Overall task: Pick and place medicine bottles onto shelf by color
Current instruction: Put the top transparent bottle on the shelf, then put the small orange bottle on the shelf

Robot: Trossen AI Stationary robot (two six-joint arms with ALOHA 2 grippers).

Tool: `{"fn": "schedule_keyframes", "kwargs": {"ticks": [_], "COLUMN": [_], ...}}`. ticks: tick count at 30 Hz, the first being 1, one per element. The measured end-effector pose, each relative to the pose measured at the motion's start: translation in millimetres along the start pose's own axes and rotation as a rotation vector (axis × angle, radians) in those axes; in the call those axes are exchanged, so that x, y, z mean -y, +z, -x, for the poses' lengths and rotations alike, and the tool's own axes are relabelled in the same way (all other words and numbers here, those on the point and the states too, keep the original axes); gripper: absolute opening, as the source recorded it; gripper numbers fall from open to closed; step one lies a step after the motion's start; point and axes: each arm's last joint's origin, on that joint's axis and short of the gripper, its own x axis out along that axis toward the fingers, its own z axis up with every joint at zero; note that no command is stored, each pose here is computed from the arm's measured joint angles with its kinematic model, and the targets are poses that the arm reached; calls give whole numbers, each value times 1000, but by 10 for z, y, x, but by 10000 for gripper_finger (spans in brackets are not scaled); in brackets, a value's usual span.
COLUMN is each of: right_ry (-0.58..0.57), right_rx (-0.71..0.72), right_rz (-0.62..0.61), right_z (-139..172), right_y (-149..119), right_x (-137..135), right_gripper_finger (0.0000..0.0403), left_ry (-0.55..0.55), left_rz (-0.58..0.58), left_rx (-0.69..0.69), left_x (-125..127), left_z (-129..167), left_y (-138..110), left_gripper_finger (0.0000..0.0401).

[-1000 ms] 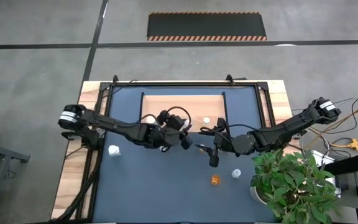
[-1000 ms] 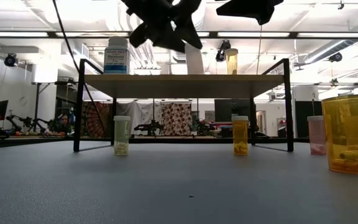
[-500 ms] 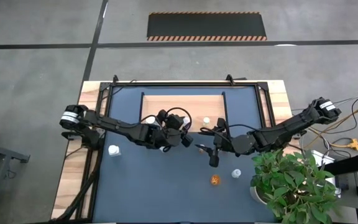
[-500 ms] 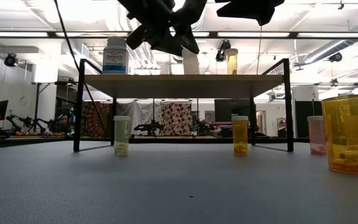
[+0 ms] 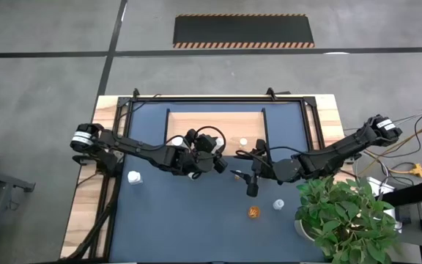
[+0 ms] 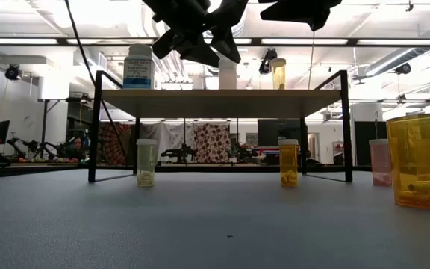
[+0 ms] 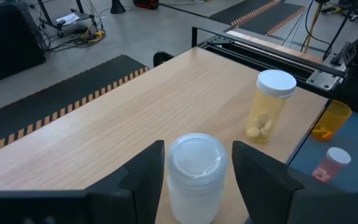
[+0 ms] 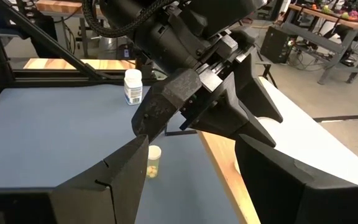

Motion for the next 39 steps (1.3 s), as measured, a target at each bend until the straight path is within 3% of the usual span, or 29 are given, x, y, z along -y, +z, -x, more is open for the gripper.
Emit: {"fn": "schedule_keyframes", "kwargs": {"ticks": [4,9,19,27,34,39], "right_ry": [0,11,184,303,255,189], "right_rx": [0,-3,-72,-378,-494,-526], "right_rz": [-10,-49,-167,-281,-405,-486], "right_z": [0,0,7,112,192,103], "right_y": [0,-2,-35,-85,-20,-90], "right_x": [0,-3,-52,-112,-164,-225], "right_gripper_finger": [231,231,231,231,231,231], "left_ry": [-15,-114,-177,-281,-326,-316], "left_rz": [7,0,-35,-313,-559,-600], "left_rx": [2,-19,40,132,171,182], "left_x": [4,0,-117,4,103,57], "left_z": [23,118,438,783,947,983], "left_y": [36,120,384,431,340,337], "left_gripper_finger": [173,174,174,173,173,173]}}
